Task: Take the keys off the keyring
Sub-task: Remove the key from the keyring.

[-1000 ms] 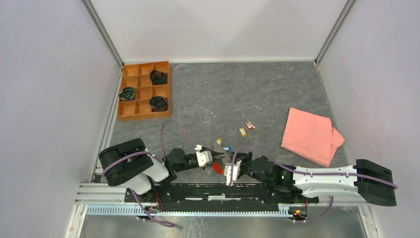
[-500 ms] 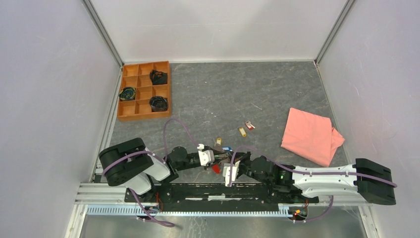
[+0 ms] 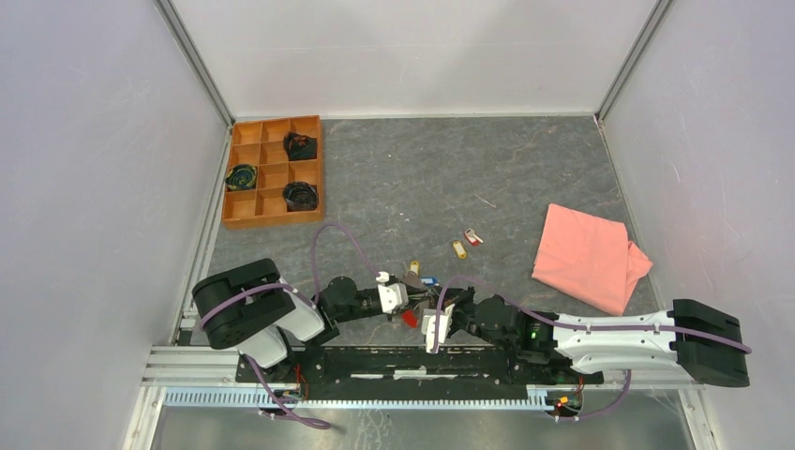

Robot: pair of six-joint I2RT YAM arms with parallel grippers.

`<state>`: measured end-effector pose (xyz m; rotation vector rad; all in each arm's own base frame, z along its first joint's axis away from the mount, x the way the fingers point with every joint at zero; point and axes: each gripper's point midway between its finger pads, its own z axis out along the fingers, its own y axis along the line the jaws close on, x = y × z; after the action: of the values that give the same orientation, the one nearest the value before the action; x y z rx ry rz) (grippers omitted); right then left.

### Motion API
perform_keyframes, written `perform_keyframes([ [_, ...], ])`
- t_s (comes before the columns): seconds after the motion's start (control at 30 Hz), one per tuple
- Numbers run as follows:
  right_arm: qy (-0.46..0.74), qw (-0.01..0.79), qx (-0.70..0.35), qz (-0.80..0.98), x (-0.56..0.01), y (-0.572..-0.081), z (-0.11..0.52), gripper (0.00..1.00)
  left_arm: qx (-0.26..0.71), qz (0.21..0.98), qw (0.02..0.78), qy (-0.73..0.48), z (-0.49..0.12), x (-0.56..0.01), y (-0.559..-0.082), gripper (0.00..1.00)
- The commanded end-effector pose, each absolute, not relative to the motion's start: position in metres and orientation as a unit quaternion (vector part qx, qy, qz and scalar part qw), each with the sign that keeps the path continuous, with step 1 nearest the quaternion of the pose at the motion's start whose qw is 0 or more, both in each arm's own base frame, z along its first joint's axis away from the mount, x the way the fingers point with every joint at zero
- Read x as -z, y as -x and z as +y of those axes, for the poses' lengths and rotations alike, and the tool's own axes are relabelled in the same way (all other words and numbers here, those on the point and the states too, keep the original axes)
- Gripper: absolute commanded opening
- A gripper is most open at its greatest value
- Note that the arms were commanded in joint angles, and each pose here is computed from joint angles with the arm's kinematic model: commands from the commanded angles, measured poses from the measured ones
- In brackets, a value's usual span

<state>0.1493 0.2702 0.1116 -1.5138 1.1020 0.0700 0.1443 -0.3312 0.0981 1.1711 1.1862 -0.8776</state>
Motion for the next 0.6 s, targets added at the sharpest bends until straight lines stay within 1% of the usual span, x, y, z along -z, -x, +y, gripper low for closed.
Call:
perform_keyframes([
  [0.0, 0.616, 0.636, -0.048, 0.462, -0.1475, -0.1509, 0.2832, 0.0, 0.372, 0.505, 0.604, -0.491, -0.3347, -0.1053, -0.1509, 0.23],
  [0.07, 0.616, 0.635, -0.048, 0.463, -0.1465, -0.1505, 0.2829, 0.0, 0.372, 0.503, 0.606, -0.491, -0.3353, -0.1053, -0.1512, 0.21],
  [0.3, 0.614, 0.636, -0.046, 0.466, -0.1453, -0.1511, 0.2804, 0.0, 0.367, 0.505, 0.614, -0.483, -0.3336, -0.1058, -0.1548, 0.02],
  [0.57, 0.612, 0.632, -0.038, 0.475, -0.139, -0.1527, 0.274, 0.0, 0.362, 0.506, 0.628, -0.468, -0.3284, -0.1129, -0.1578, 0.02],
])
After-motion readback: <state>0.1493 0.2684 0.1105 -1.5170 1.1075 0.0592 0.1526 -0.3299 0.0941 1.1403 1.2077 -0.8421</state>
